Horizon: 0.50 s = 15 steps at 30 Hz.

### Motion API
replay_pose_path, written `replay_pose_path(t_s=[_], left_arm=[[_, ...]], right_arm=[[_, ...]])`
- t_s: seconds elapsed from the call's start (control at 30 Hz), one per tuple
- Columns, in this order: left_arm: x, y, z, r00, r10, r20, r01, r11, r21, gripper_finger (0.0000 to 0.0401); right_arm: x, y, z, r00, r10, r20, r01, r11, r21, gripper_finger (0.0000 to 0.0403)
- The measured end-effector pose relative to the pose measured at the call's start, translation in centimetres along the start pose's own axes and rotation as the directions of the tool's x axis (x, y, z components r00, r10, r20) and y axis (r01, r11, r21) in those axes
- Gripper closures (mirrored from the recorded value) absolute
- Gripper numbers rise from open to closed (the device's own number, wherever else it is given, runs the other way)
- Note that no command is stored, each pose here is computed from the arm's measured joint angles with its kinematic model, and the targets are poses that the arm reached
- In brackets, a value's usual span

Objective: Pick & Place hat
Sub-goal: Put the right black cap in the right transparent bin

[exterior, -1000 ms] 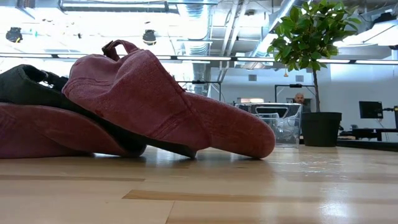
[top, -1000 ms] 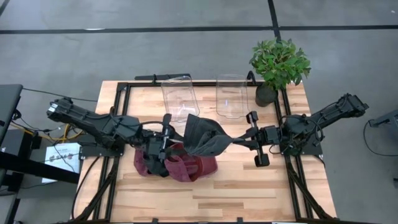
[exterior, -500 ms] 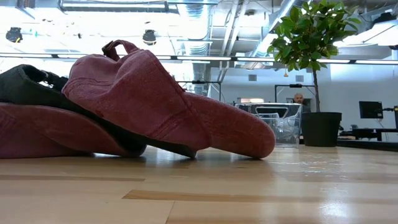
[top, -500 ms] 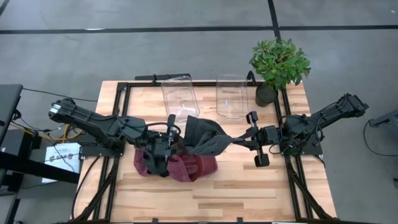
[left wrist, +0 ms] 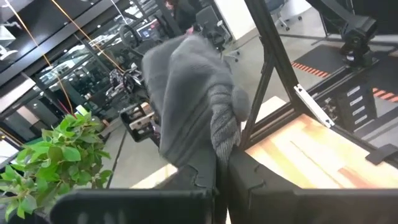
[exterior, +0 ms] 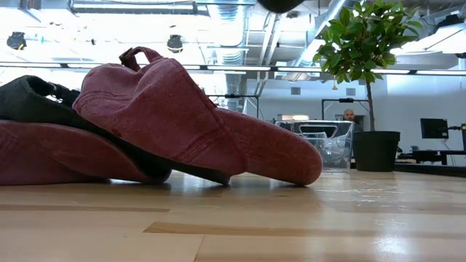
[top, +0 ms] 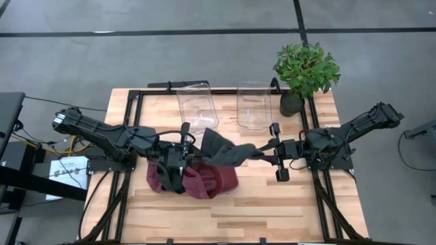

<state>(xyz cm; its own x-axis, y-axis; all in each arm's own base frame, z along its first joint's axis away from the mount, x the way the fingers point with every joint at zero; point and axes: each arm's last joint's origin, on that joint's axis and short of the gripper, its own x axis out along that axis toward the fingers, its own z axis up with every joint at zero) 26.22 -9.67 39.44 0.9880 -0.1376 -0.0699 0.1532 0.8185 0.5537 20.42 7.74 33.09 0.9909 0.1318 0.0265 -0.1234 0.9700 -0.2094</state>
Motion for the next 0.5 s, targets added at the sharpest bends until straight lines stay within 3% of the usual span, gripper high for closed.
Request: replay_pose_path(t_s=[0.37,0.5], left_arm=[[0.0,-0.2,0.0,0.999,-0.048,0.024,0.051,0.99,-0.13,0.0389],[0.0,-0.3,0.1,0.993,-0.106,0.055,0.115,0.974,-0.195,0.0389]], right_arm=[[0.3,-1.5,-1.3,0.991,-0.076,-0.114,0.079,0.997,0.015,0.0208],[0.4,-2.0,-1.6,0.993,-0.024,-0.119,0.031,0.998,0.06,0.0175]])
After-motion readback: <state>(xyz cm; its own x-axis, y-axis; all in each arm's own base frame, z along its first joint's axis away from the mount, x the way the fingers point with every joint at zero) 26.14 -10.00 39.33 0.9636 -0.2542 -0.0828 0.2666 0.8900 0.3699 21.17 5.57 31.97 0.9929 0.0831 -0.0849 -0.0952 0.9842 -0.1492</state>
